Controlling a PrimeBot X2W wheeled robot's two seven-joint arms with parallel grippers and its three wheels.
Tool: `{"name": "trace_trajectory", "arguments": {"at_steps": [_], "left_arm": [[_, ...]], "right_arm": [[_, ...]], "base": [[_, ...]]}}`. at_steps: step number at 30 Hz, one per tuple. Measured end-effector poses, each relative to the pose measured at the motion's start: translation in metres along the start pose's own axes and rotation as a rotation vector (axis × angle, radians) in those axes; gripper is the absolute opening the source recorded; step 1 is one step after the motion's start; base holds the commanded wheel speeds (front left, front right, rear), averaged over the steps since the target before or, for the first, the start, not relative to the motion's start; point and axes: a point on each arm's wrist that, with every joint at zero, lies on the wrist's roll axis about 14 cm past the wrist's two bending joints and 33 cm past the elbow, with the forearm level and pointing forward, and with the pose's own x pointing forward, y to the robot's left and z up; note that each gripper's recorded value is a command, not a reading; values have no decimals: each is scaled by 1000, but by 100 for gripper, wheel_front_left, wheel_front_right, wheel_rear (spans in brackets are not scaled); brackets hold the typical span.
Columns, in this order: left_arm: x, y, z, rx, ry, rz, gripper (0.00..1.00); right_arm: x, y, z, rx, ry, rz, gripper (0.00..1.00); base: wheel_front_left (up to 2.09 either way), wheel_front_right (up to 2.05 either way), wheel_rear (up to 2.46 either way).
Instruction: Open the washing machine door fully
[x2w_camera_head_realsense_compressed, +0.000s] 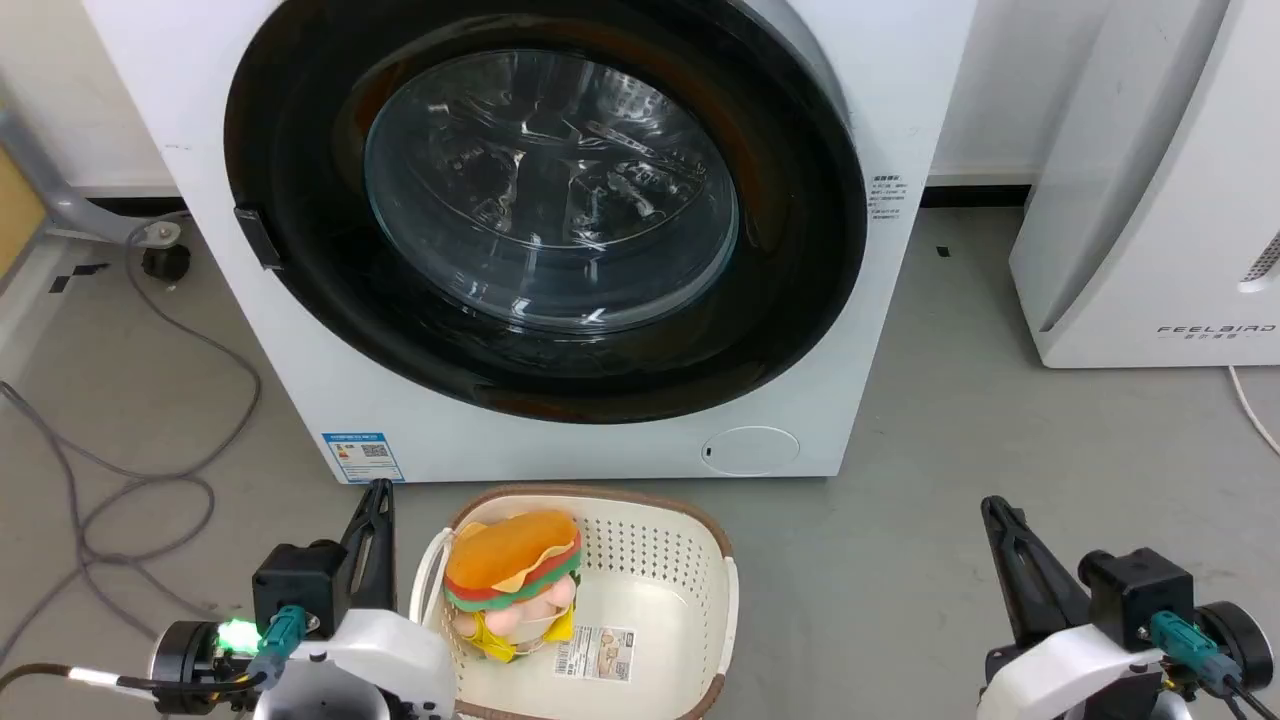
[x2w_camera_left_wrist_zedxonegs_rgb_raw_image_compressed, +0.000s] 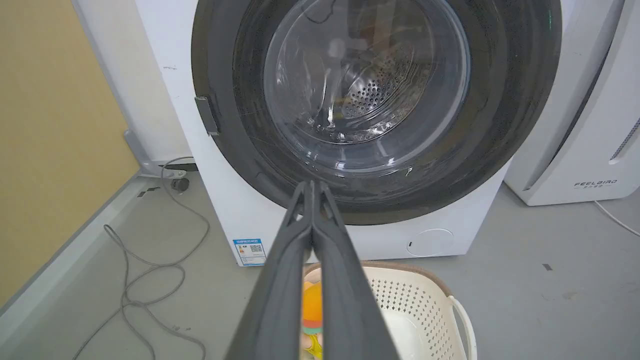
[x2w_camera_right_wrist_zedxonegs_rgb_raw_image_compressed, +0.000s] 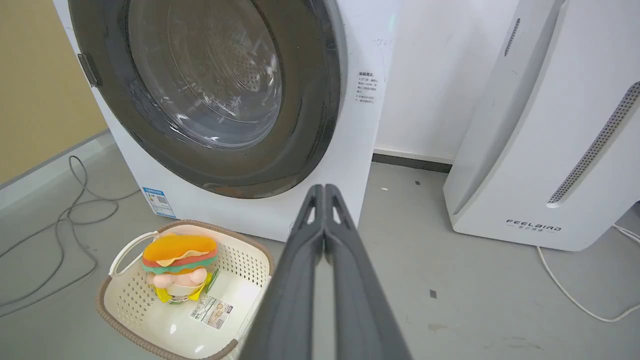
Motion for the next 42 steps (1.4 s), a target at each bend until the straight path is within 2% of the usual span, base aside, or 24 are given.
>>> {"name": "trace_trajectory", "arguments": {"at_steps": [12, 13, 23, 24, 25, 36, 42], "left_arm": [[0, 1, 0, -1, 0, 2, 0], [0, 1, 0, -1, 0, 2, 100], [0, -3, -2, -2, -1, -8, 100], [0, -4, -2, -2, 0, -11, 100], [0, -4, -3, -2, 2, -11, 100], [0, -9, -5, -19, -3, -29, 100], [0, -13, -7, -29, -6, -44, 100]], "right_arm": [[0, 0, 0, 0, 0, 1, 0], [0, 0, 0, 0, 0, 1, 100], [0, 1, -1, 6, -1, 3, 100], [0, 1, -1, 9, -3, 3, 89], [0, 1, -2, 11, -2, 3, 0], [0, 2, -2, 41, -15, 6, 0], [0, 4, 1, 176, -40, 8, 0]], "base": [[0, 0, 0], [0, 0, 0], [0, 0, 0], [0, 0, 0], [0, 0, 0], [0, 0, 0], [0, 0, 0]]}}
